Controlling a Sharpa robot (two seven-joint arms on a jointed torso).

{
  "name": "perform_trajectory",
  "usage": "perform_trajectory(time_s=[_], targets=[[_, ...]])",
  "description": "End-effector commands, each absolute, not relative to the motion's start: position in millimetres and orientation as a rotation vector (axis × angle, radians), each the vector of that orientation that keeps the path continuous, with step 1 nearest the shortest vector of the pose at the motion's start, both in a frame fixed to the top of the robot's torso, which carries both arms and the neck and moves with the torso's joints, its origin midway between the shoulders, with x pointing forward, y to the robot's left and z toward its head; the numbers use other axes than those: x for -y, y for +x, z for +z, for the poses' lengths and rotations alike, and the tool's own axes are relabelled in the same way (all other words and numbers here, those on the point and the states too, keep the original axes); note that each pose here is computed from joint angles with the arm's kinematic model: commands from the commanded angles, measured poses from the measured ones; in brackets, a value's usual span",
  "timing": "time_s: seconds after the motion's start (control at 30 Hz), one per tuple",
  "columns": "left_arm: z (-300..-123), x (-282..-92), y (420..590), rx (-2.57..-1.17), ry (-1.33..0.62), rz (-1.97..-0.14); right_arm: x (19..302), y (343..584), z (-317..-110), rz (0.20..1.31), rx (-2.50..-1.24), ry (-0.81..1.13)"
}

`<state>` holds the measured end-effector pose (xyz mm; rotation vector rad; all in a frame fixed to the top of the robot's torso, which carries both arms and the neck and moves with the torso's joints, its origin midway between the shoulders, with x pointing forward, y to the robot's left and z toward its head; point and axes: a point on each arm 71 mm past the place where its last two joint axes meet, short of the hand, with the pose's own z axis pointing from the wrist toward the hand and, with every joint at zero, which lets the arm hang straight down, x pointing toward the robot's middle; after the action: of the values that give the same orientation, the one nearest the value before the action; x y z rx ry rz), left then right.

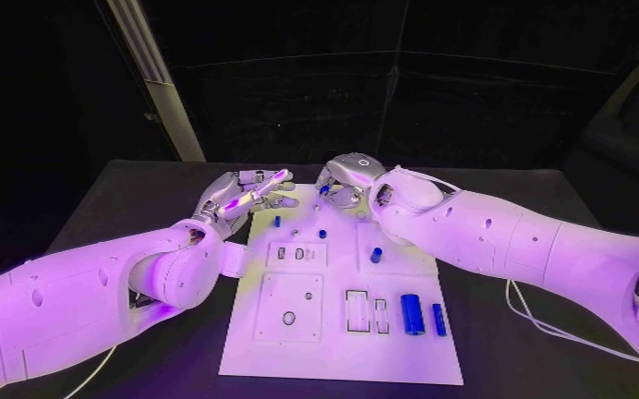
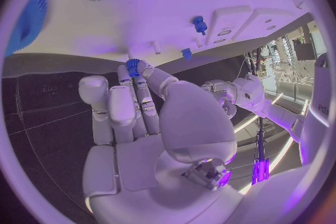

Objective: Assemble the parts on the task board

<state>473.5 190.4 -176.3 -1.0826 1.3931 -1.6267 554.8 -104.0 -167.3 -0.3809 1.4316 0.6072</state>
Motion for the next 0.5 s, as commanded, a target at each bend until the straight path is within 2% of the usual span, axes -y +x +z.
perform_trajectory(time_s=[0.03, 0.5], targets=[[-174.8, -188.4, 473.7, -1.4, -1.078, -1.644, 102.8, 557.4, -167.7, 0.601, -1.45, -0.384], [-174.1, -187.9, 474.7, -1.402, -1.076, -1.644, 98.2, 560.5, -170.4, 0.591, -1.469, -0.387]])
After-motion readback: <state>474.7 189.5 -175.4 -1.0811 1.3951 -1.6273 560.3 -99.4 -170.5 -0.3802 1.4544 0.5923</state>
